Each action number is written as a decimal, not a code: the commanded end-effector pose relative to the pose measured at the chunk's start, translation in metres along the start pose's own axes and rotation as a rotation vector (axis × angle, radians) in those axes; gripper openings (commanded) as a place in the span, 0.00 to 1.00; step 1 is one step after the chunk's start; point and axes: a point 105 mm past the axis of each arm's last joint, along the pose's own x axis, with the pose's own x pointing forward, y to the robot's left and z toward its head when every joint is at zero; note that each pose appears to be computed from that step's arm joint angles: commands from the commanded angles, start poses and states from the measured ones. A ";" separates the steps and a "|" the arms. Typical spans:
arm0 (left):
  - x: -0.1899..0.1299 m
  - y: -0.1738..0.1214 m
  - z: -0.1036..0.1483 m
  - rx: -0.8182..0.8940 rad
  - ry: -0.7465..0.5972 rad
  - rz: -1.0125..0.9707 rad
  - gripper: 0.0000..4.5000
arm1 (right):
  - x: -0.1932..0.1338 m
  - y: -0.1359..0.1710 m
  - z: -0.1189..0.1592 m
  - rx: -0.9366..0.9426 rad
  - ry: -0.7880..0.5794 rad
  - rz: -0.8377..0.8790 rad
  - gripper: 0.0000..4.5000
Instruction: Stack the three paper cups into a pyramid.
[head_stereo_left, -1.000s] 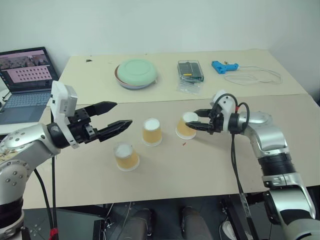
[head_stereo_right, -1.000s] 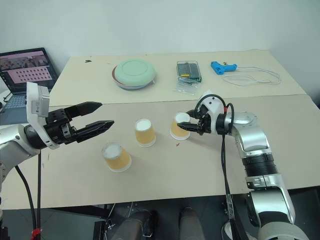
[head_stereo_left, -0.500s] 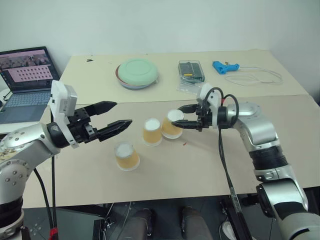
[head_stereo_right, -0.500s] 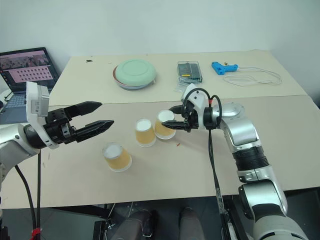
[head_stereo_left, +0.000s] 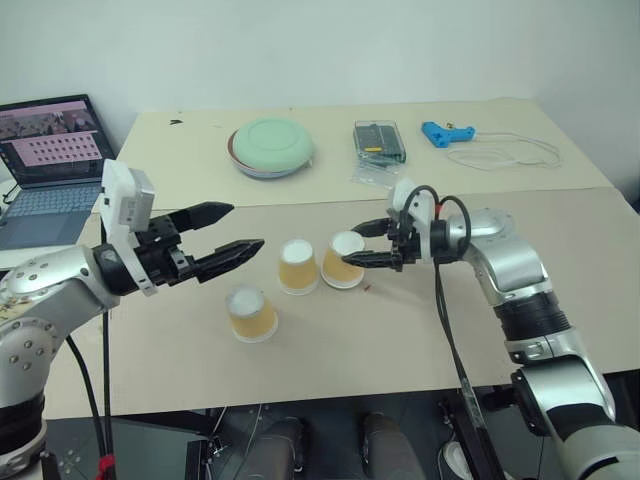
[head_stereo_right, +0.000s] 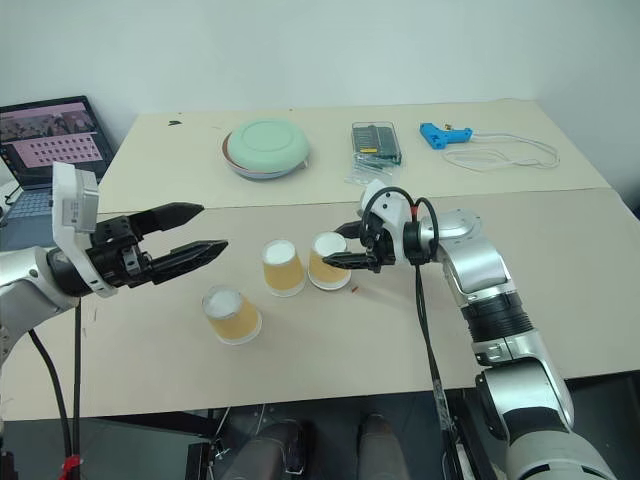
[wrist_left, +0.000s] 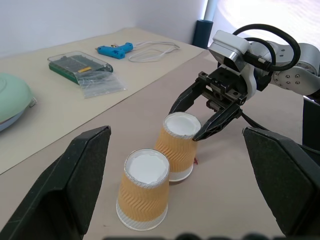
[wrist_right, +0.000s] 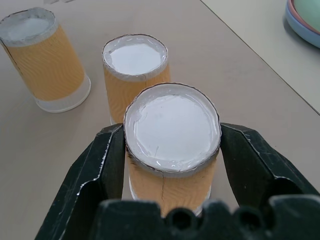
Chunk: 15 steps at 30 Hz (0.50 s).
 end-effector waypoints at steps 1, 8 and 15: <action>-0.003 -0.003 0.013 0.046 -0.020 -0.006 1.00 | 0.004 0.005 0.005 -0.032 -0.023 0.015 0.59; -0.003 -0.004 0.014 0.047 -0.018 -0.010 1.00 | 0.012 0.009 -0.002 -0.010 -0.019 0.022 0.59; -0.003 -0.005 0.014 0.048 -0.019 -0.012 1.00 | 0.014 0.006 -0.005 -0.007 -0.017 0.013 0.59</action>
